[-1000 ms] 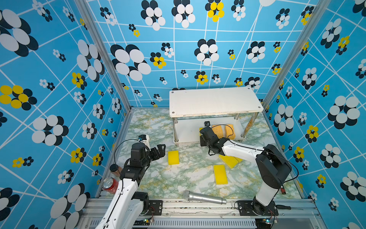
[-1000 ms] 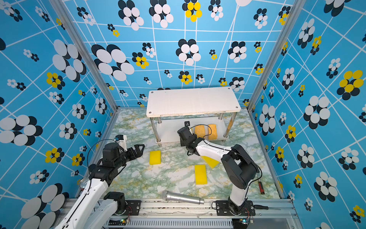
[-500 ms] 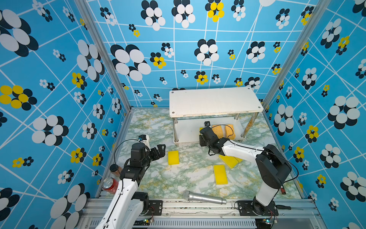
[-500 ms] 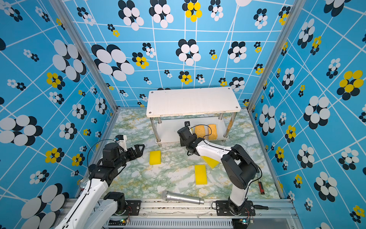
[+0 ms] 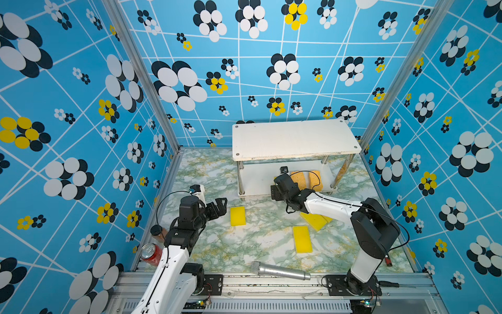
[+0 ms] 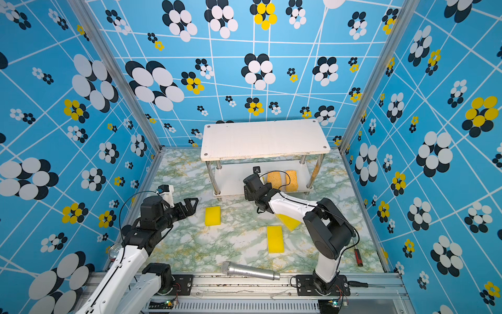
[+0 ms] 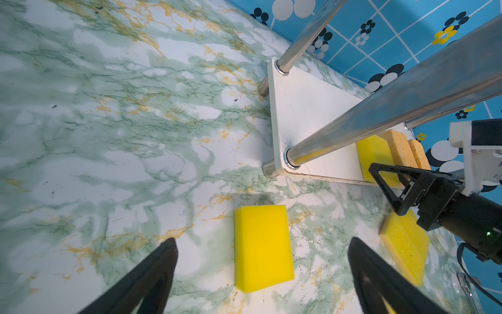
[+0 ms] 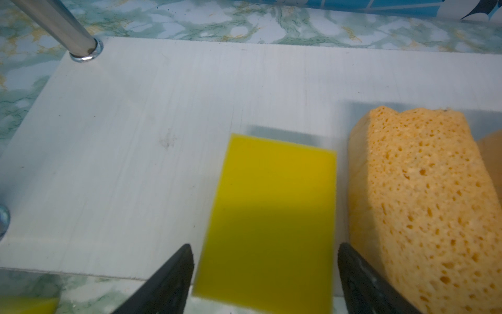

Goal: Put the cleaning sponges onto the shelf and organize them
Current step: 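Lower the yellow sponge onto the lower shelf and open the right gripper, then withdraw the right gripper from the shelf toward the yellow sponges on the table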

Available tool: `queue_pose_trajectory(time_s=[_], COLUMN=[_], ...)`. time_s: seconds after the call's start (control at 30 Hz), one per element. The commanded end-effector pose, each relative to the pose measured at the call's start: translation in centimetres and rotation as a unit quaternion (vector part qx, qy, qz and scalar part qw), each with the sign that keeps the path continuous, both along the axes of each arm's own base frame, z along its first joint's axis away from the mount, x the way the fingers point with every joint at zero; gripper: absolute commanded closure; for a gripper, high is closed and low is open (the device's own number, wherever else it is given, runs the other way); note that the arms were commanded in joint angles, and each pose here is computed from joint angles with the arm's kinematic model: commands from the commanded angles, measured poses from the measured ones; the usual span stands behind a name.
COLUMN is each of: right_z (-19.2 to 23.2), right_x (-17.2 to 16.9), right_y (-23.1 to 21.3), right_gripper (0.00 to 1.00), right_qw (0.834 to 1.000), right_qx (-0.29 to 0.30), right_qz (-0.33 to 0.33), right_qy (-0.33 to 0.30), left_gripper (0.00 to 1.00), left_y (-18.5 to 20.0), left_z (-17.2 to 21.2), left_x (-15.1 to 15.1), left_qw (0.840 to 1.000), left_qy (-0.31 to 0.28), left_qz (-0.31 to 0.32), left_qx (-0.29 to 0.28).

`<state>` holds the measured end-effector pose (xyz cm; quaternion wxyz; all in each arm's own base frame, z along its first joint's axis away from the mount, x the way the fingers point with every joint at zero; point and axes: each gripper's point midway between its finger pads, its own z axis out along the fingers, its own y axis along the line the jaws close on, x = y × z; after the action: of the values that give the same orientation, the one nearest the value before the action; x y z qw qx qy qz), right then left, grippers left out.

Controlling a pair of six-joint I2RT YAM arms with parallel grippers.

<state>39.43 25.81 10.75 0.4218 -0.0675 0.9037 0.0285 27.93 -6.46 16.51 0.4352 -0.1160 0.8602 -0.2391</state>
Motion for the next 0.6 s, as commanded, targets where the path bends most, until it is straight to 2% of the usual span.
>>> queue_pose_trajectory(time_s=[0.0,0.23,0.47,0.57], right_z=[0.4,1.7,5.4,6.4], right_x=[-0.4,-0.8,-1.9,-3.0], right_y=[-1.0,-0.9,-0.5,-0.2], right_gripper=[0.12,0.10,0.07,0.06], right_qw=[1.000,1.000,0.997,0.995], right_qx=[-0.013,-0.006,0.007,0.021], right_qz=[-0.003,0.015,0.062,0.092], right_qy=[-0.003,-0.016,-0.039,-0.030], left_gripper=[0.01,0.01,0.01,0.01], left_y=[0.0,0.0,0.1,0.1], left_z=[0.7,0.7,0.7,0.8], left_x=[-0.1,-0.1,0.0,0.1], left_qw=[1.000,1.000,1.000,1.000], left_qy=[-0.006,-0.006,-0.004,-0.005], left_qz=[-0.003,-0.003,-0.001,0.000], left_qx=[-0.003,-0.003,-0.002,-0.002])
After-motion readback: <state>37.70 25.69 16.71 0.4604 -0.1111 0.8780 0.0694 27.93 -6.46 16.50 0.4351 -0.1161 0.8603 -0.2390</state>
